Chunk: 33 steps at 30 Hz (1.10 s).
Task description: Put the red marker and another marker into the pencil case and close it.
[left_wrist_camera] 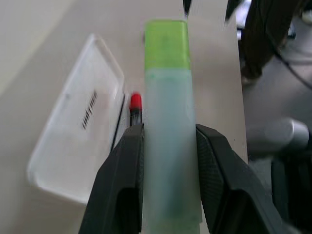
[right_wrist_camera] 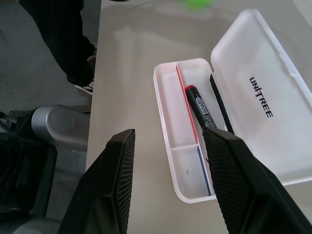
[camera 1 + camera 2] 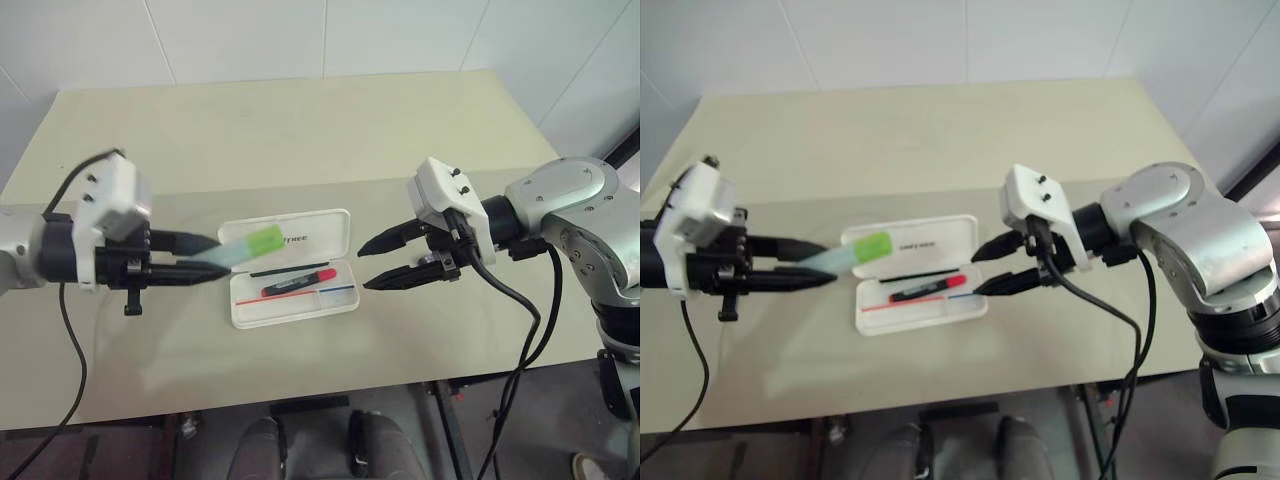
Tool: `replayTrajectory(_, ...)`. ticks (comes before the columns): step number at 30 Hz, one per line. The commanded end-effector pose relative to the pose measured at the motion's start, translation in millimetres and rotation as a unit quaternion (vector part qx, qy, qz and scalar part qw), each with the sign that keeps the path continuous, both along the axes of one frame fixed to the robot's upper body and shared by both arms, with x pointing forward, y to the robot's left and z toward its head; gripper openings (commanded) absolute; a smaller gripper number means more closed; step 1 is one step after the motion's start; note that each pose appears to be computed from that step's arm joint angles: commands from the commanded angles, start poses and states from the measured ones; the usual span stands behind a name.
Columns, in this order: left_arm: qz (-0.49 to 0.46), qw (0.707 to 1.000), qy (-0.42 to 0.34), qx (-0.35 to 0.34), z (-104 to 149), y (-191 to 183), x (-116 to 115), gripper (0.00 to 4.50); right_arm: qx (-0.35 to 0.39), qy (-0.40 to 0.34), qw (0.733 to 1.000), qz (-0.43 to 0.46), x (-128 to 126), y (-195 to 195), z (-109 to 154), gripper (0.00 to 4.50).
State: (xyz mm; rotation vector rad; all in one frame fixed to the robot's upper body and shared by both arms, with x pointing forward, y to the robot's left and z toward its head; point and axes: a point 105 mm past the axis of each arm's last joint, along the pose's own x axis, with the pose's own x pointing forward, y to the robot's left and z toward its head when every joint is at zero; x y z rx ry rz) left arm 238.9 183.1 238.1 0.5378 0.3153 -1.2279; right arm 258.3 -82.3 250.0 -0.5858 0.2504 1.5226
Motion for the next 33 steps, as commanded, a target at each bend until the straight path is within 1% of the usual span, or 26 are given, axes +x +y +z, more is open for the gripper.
replayTrajectory(1, -0.032, 0.997, -0.026, 0.058, -6, 0, 1, 1.1, 0.0, -0.018, 1.0, 0.007, -9, -2, 8, 2.34)
replayTrajectory(3, -0.044, 0.996, -0.031, 0.075, -14, -2, 4, 1.1, 0.002, -0.017, 1.0, 0.007, -11, -1, 8, 2.34)
replayTrajectory(6, -0.065, 0.994, -0.035, 0.083, -24, -10, 6, 1.1, 0.01, -0.014, 1.0, 0.004, -13, 3, 8, 2.34)
replayTrajectory(16, -0.08, 0.989, -0.073, 0.104, -45, -32, 31, 1.1, 0.02, -0.008, 1.0, -0.009, -16, 5, 2, 2.34)
replayTrajectory(23, -0.066, 0.992, -0.057, 0.088, -59, -45, 31, 1.1, 0.018, -0.004, 1.0, -0.009, -16, 4, 0, 2.34)
replayTrajectory(29, -0.038, 0.994, -0.035, 0.099, -76, -48, 28, 1.1, 0.015, -0.003, 1.0, -0.006, -15, 3, 0, 2.34)
replayTrajectory(33, -0.013, 0.995, -0.034, 0.098, -82, -48, 30, 1.1, 0.014, -0.003, 1.0, -0.003, -14, 3, 1, 2.34)
